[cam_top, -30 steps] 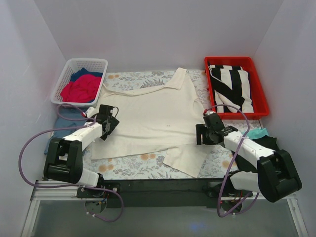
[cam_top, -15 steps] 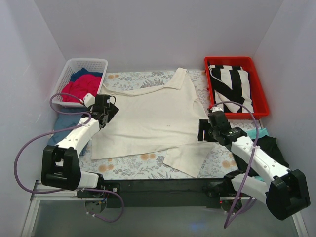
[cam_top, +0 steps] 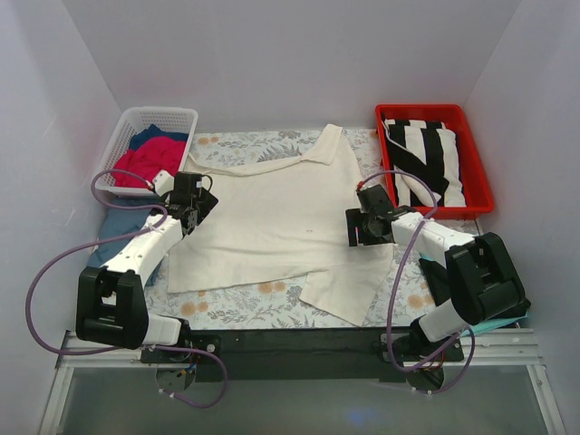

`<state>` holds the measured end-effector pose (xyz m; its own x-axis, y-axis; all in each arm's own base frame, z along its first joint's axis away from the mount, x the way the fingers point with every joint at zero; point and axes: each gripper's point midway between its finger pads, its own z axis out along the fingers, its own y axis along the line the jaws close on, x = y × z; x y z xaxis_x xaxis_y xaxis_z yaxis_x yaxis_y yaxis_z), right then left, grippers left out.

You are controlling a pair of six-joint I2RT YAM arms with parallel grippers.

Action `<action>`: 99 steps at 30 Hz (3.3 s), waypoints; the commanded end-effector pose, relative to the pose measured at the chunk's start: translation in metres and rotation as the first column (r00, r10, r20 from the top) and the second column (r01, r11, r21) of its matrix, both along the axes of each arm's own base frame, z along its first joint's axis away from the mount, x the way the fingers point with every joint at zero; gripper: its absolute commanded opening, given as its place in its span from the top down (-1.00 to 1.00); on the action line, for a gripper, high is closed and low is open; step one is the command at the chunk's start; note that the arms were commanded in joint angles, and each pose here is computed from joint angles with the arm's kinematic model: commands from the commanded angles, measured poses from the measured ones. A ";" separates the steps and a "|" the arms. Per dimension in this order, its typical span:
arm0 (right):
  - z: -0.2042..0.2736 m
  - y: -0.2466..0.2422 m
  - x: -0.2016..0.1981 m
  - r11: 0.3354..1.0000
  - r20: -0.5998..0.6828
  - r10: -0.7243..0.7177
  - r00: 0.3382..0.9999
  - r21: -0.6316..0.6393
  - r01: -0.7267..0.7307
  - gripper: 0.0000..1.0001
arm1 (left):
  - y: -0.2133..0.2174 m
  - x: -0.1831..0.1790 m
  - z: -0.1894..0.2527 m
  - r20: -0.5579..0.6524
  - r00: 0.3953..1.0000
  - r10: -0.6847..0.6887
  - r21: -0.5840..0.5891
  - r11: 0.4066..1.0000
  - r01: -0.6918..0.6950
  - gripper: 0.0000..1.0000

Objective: Fold and stack the t-shirts
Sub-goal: Fold the tshirt

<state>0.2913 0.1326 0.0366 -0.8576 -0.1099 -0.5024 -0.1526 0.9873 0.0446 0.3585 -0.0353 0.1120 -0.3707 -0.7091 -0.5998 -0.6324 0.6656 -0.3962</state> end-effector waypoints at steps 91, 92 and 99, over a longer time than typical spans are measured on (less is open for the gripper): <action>0.037 0.041 0.145 0.990 0.221 -0.039 0.975 -0.123 0.067 -0.41 | -0.001 0.284 -0.034 0.168 0.977 0.135 0.126 0.980 -0.157 -0.04; 0.036 0.039 0.145 0.990 0.218 -0.043 0.975 -0.123 0.071 -0.41 | 0.000 0.282 -0.037 0.156 0.979 0.134 0.127 0.980 -0.154 -0.04; 0.028 0.038 0.141 0.990 0.196 -0.048 0.979 -0.122 0.073 -0.40 | -0.001 0.267 -0.059 0.088 0.985 0.149 0.111 0.981 -0.159 -0.02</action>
<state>0.4221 0.1683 0.0585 -0.7719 -0.1580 -0.6158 -0.1036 0.9869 -0.1233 0.6335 -0.0456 0.0418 -0.2246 -0.6716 -0.7060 -0.6766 0.6289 -0.3830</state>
